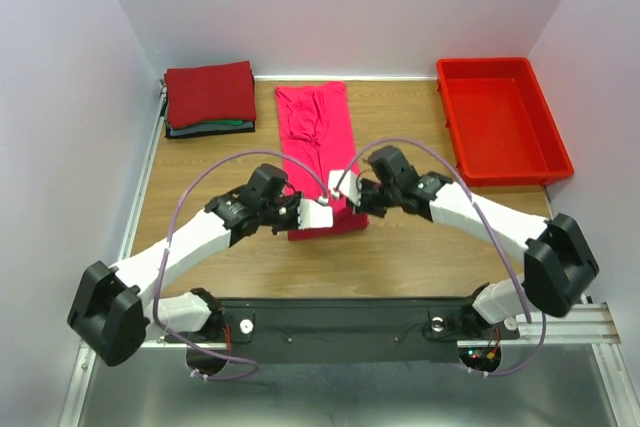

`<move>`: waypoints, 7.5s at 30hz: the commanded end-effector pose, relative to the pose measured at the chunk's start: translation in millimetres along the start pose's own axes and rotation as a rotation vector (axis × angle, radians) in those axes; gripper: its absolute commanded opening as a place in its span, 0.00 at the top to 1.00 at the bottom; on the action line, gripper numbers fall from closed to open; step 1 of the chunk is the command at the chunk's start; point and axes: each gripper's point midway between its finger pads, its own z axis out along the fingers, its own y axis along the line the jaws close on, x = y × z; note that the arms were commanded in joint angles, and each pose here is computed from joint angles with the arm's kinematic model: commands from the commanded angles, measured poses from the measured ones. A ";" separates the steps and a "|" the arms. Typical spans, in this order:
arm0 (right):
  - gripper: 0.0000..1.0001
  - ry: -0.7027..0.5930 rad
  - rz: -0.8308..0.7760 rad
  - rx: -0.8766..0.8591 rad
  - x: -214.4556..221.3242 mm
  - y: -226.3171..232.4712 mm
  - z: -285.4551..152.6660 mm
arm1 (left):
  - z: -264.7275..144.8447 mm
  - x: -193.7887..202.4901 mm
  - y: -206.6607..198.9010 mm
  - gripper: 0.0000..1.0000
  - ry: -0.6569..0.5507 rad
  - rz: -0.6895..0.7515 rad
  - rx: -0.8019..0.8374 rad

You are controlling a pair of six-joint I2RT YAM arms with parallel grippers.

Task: Fold and stack the t-shirts
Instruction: Fold the tshirt

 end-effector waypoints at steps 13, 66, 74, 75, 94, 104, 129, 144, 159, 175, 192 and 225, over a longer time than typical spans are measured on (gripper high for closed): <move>1.00 -0.082 -0.096 0.091 -3.8 -154.2 28.4 | 16.7 14.8 162.8 1.00 -0.007 0.078 -0.194; 0.60 -0.046 -0.093 0.014 31.0 -123.7 29.7 | 26.6 47.5 131.6 0.58 -0.029 -0.181 -0.092; 0.60 0.016 -0.112 -0.060 53.7 -92.4 57.9 | 47.7 54.5 90.4 0.54 -0.001 -0.164 -0.036; 0.60 0.017 -0.112 -0.053 53.9 -94.4 59.1 | 50.0 54.4 89.3 0.51 0.000 -0.160 -0.037; 0.63 0.080 -0.101 -0.120 89.2 -68.0 76.2 | 79.3 67.1 54.4 0.50 0.069 -0.161 0.079; 0.93 0.083 -0.090 -0.096 87.1 -70.1 70.8 | 85.8 84.2 51.9 0.94 0.144 -0.171 0.079; 0.99 0.039 0.022 -0.167 11.6 13.9 -38.8 | -23.5 -10.9 -23.4 1.00 -0.029 -0.014 0.258; 1.00 0.019 -0.032 -0.239 -26.8 90.1 -82.5 | -71.4 -65.9 -97.3 1.00 -0.192 0.009 0.442; 1.00 0.025 -0.044 -0.114 -22.2 -38.3 -48.4 | -50.2 -25.3 17.7 1.00 -0.071 -0.011 0.374; 0.99 0.059 0.070 -0.148 56.7 -170.0 52.1 | 39.1 57.7 139.4 1.00 0.026 -0.264 0.357; 0.86 0.073 0.210 -0.088 62.2 -195.9 60.7 | 61.6 68.4 193.2 0.80 0.055 -0.340 0.159; 0.75 -0.129 1.230 -0.311 83.0 -200.6 101.5 | 111.5 87.7 165.9 0.68 -0.242 -1.364 0.247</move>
